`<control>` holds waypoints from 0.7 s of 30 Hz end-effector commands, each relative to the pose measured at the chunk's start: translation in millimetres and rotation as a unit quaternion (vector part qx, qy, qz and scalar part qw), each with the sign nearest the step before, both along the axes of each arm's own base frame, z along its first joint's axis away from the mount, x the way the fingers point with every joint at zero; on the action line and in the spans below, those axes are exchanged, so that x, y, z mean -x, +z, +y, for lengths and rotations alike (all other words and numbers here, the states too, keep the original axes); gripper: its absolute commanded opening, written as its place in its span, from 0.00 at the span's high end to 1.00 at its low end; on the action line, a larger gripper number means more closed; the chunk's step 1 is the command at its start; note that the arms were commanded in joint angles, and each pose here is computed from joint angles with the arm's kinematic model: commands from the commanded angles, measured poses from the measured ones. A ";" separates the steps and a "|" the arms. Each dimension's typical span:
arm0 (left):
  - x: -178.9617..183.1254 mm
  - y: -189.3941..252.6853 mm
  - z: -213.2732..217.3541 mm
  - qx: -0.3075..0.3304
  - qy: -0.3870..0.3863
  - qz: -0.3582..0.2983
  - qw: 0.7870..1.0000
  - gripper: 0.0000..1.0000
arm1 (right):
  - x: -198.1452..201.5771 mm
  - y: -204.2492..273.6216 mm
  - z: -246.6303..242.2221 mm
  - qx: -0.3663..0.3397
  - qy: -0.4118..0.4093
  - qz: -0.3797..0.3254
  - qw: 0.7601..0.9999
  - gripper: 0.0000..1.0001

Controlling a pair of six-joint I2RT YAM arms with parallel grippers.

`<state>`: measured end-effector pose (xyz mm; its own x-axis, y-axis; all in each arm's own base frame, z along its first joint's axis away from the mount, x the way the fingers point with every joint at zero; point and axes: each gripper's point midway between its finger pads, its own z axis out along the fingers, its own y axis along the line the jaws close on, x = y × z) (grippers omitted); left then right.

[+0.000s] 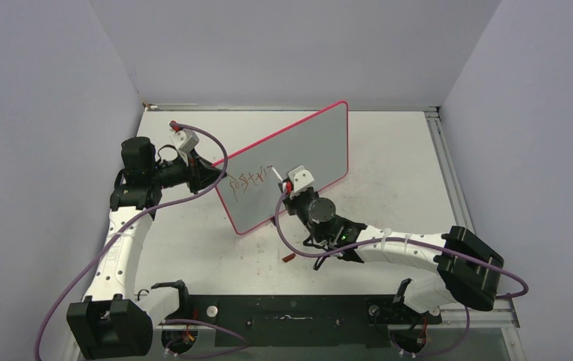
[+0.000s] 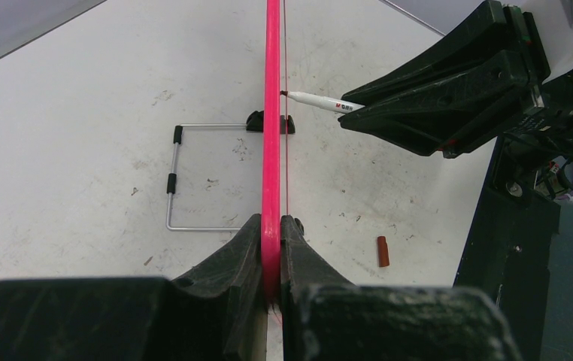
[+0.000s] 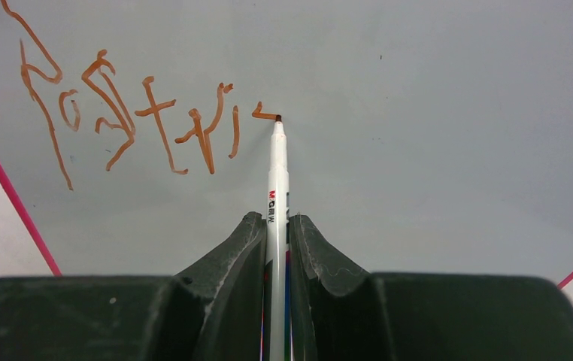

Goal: Write a sentence on the whiteboard

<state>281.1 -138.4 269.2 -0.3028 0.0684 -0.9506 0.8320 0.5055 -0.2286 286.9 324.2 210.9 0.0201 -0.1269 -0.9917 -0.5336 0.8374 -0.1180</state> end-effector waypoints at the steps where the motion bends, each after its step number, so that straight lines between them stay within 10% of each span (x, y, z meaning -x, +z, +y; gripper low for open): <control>1: 3.9 -1.9 -0.5 -0.011 -0.009 -0.005 1.000 1.00 | -11.4 15.3 -14.7 -0.020 -0.036 -0.008 0.999 0.95; 21: 4.4 -2.5 -0.7 -0.010 -0.010 -0.004 1.000 1.00 | -1.0 44.0 7.0 -0.021 0.002 -0.053 0.998 0.95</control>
<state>279.8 -139.0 269.9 -0.2997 0.0691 -0.9515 0.8361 0.4994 -0.2271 284.6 319.8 222.7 0.0653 -0.1569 -0.9855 -0.5220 0.8363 -0.1678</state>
